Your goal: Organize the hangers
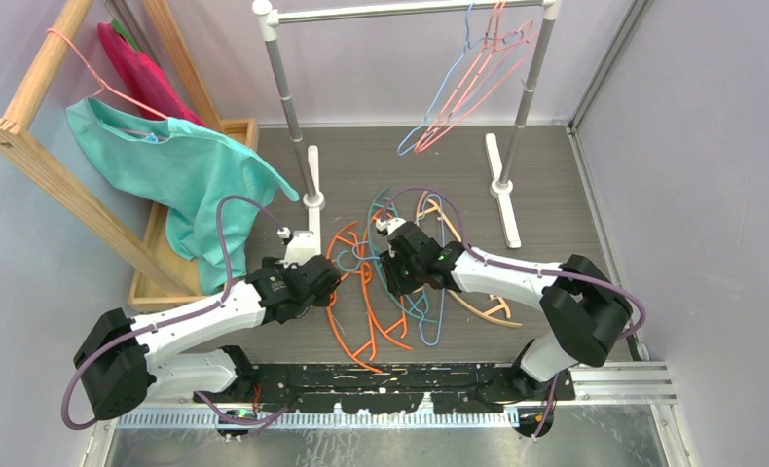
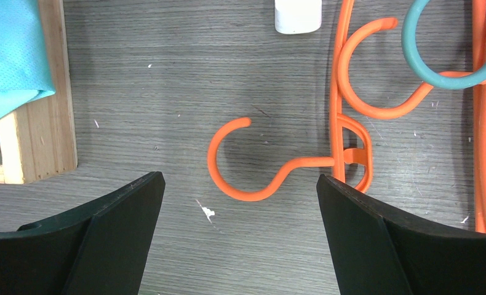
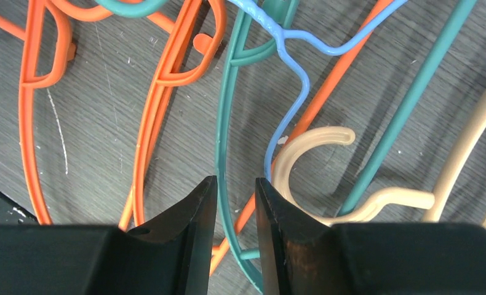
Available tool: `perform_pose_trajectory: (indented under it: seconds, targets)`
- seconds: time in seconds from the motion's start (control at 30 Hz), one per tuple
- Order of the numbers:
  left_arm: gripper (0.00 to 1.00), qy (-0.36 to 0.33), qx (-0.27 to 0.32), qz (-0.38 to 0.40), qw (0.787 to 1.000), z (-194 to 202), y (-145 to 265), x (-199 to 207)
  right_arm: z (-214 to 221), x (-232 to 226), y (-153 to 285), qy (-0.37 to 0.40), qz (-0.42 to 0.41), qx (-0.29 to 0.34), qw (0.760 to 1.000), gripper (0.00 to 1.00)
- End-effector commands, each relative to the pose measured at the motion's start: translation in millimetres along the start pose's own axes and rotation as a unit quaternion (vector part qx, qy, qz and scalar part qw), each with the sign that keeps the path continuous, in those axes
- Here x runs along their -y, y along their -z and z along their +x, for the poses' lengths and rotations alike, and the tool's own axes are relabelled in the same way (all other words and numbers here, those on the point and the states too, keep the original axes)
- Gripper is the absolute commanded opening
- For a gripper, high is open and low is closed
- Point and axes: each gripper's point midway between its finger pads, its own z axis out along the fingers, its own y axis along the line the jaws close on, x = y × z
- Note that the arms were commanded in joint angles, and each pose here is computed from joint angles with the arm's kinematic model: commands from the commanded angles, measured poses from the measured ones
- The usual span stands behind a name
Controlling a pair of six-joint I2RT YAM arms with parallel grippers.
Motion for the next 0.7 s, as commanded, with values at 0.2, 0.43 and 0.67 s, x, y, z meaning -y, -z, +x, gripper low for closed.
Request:
perform_pose_trajectory:
  seconds: [0.2, 0.43, 0.67]
  targets:
    - [0.98, 0.018, 0.020, -0.001, 1.000, -5, 1, -4, -11, 19, -5, 0.009, 0.047, 0.045, 0.998, 0.34]
    - [0.98, 0.017, 0.018, -0.002, 1.000, -3, 0, -4, -22, 6, 16, 0.012, 0.020, 0.059, 0.998, 0.37]
    - [0.98, 0.017, 0.015, -0.001, 1.000, -3, -3, 0, -26, 18, 31, 0.026, 0.052, 0.070, 0.996, 0.43]
